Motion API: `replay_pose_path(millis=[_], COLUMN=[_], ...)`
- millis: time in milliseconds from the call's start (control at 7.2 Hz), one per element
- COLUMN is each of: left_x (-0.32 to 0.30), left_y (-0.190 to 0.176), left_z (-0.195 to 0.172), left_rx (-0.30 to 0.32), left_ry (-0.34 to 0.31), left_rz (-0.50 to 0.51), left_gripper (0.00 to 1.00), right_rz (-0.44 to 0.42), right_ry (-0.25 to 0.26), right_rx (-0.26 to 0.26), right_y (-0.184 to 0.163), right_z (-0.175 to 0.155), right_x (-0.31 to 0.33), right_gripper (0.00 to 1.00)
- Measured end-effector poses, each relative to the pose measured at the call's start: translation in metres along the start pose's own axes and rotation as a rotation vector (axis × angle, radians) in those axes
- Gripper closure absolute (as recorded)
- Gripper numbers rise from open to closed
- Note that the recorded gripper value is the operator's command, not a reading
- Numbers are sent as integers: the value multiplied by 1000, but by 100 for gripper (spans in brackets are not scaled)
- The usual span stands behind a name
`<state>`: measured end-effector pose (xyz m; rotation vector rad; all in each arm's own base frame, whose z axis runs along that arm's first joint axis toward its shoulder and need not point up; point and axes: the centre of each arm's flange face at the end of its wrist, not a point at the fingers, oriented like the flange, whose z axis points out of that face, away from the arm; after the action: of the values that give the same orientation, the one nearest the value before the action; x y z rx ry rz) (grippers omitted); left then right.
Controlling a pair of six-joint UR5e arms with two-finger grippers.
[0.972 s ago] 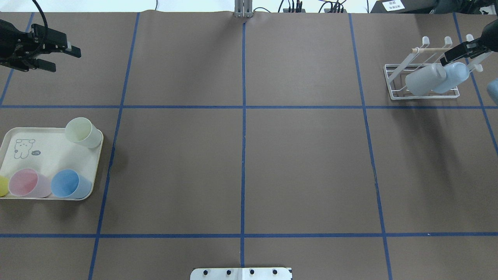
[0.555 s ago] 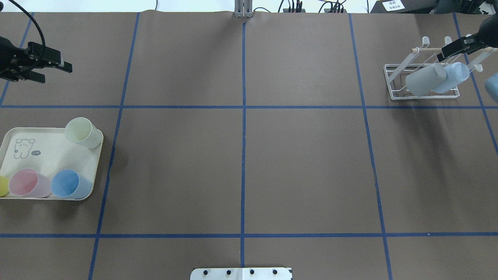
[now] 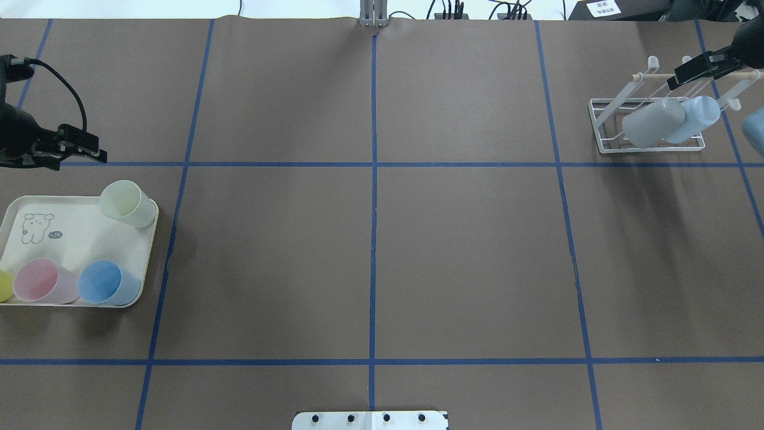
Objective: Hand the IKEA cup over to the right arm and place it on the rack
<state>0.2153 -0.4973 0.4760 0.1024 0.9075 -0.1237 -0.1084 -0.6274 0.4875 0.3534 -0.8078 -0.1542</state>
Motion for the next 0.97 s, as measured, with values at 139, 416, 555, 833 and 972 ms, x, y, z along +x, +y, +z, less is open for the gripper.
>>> replay_pose_path(millis=[139,416,555,833,972], left_x=[-3,-2,0,3,5], left_y=[5,10,13,17,19], left_z=[9,19,23,34,40], left_rx=[-5,-19,-27,-46,-55], left_ry=[-27,-47,-50,-55,-59], left_rz=[-1,2,6,12,14], left_gripper=[33,37,37,52,65], right_rz=[-4,-29,-35,-41,-40], right_ry=[-3,-16,-20,-24,-25], right_rx=[3,28,33,39,38], right_y=[-1,4,13,30,35], right_z=[-2,-22,-32,-43,-44], right_x=[-2,-19,-24,-28,-27], right_gripper=[1,1,1,1,1])
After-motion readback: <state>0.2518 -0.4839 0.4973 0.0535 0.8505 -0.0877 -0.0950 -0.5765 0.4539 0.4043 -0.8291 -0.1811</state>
